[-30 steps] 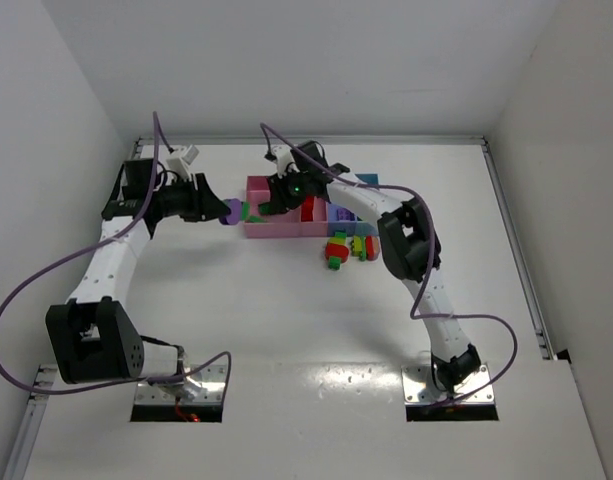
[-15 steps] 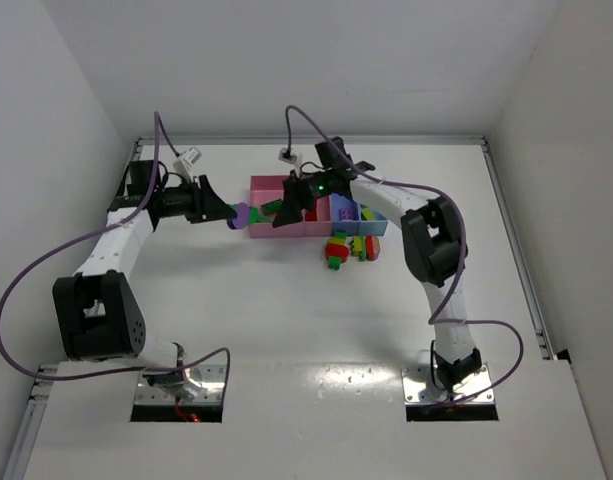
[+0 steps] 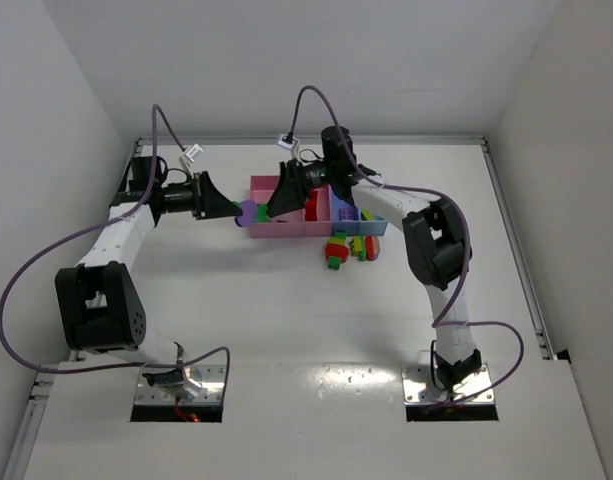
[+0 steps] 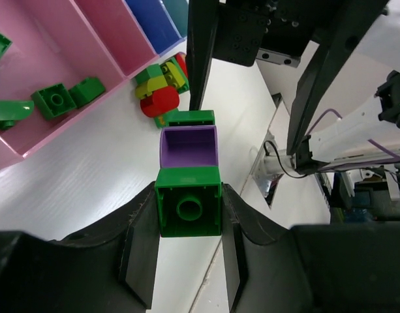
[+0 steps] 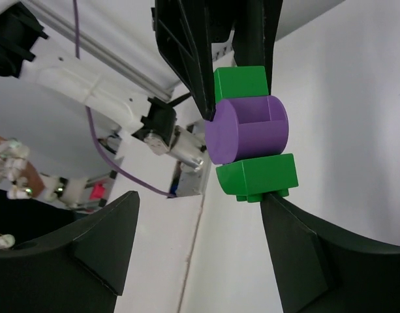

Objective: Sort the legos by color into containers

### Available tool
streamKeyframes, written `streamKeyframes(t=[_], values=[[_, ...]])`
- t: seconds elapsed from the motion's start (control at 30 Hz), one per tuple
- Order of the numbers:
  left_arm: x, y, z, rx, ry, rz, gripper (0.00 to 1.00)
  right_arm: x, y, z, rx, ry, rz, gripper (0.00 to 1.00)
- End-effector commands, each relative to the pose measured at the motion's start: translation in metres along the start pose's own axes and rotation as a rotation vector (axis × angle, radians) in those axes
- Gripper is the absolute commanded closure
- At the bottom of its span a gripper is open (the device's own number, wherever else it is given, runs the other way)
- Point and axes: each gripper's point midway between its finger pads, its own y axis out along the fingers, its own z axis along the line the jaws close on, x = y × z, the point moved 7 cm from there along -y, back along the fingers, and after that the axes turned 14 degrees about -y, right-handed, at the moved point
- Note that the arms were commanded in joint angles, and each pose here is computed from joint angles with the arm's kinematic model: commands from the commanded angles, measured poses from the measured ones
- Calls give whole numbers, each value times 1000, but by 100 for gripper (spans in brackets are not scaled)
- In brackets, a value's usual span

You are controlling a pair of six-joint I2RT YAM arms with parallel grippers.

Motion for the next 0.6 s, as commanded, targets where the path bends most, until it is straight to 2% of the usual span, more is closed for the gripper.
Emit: streamKeyframes(t=[0.0,0.13,0.57], values=[[3,3,-14,-77,53,25,97,12,9,8,89,-44,-16,25],[0,3,-15,-86,62,29,97,11,14,9,99,-26,-11,32],[-2,-3,-30,-109,106,22,97,-11,15,1,95,58,3,32]])
